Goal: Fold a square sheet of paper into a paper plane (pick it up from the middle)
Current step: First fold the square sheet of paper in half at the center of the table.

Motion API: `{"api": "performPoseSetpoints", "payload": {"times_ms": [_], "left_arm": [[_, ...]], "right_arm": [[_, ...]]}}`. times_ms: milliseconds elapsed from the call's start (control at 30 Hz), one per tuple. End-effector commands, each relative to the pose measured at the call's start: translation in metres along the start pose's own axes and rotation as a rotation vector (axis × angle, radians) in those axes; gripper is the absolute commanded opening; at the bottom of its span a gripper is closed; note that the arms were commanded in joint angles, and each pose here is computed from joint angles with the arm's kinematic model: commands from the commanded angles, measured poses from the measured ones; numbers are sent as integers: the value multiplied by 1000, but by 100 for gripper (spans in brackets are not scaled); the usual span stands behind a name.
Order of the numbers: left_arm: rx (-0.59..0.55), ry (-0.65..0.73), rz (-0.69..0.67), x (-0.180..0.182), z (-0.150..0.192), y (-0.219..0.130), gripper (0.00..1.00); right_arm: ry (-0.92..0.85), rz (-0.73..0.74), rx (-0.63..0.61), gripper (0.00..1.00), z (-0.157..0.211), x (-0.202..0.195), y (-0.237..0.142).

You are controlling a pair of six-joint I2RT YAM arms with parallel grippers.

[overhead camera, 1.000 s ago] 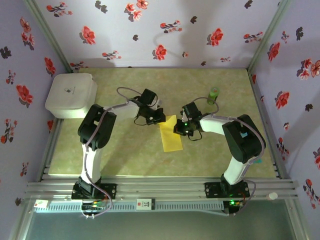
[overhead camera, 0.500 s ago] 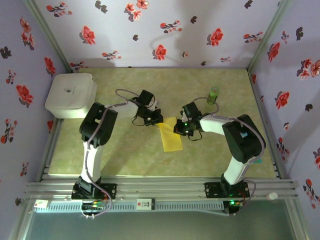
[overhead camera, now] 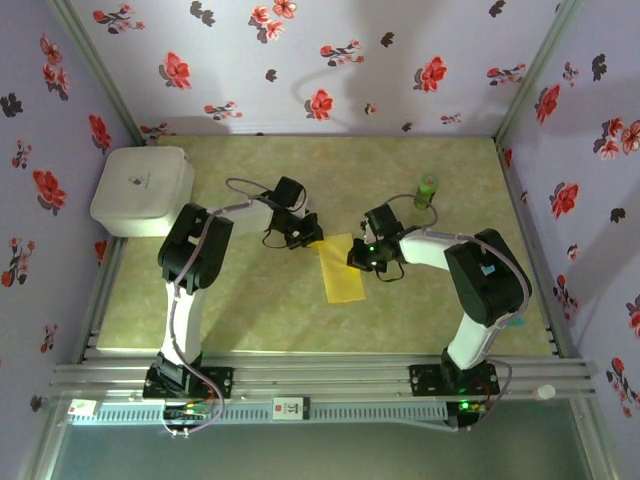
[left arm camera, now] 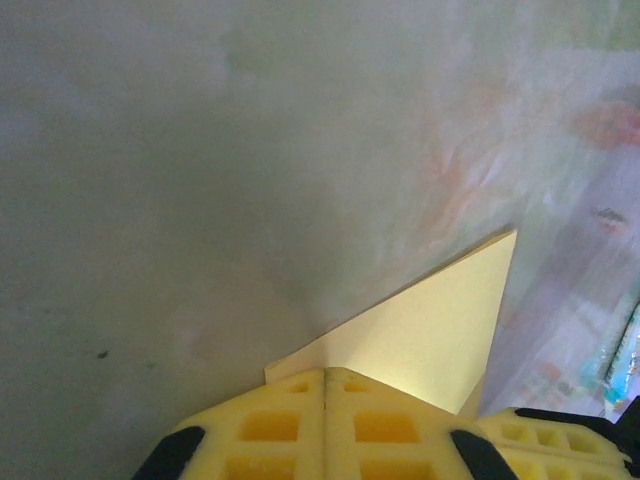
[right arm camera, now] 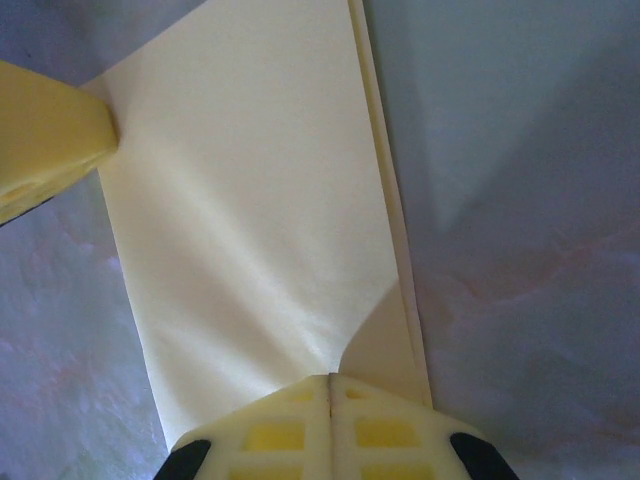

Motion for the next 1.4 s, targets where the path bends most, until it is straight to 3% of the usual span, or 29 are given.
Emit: {"api": "performPoseSetpoints", "payload": {"times_ms": [0,633,967,1167,1233,1367], "left_arm": [[-76,-96,-122,32,-20,3,0],[-143,-170,-129,25,-41,-7,0],[-178,-76,-58,-8,-41,-39,0],[-163,50,19,-33,-13,-57,0],[-146,91,59,-41,1,-58,0],[-100,141,100,-47,21,-54,1]], "right_arm": [[81,223,171,0,41,-46,15],[76,224,173,0,43,-47,14],[77,205,167,0,37,-41,14],[79,45,127,0,26,-15,6],[67,-38,87,3,19,0,-3],[28,-102,-4,18,7,24,-33]]}}
Point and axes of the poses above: each hand's point on the last joint's axis, 136 mm out from that joint toward the fingers, its own y axis out along the fingers, its own x axis along the line the jaws close on, z = x × y, the point moved 8 cm from there along -y, back along the fingers
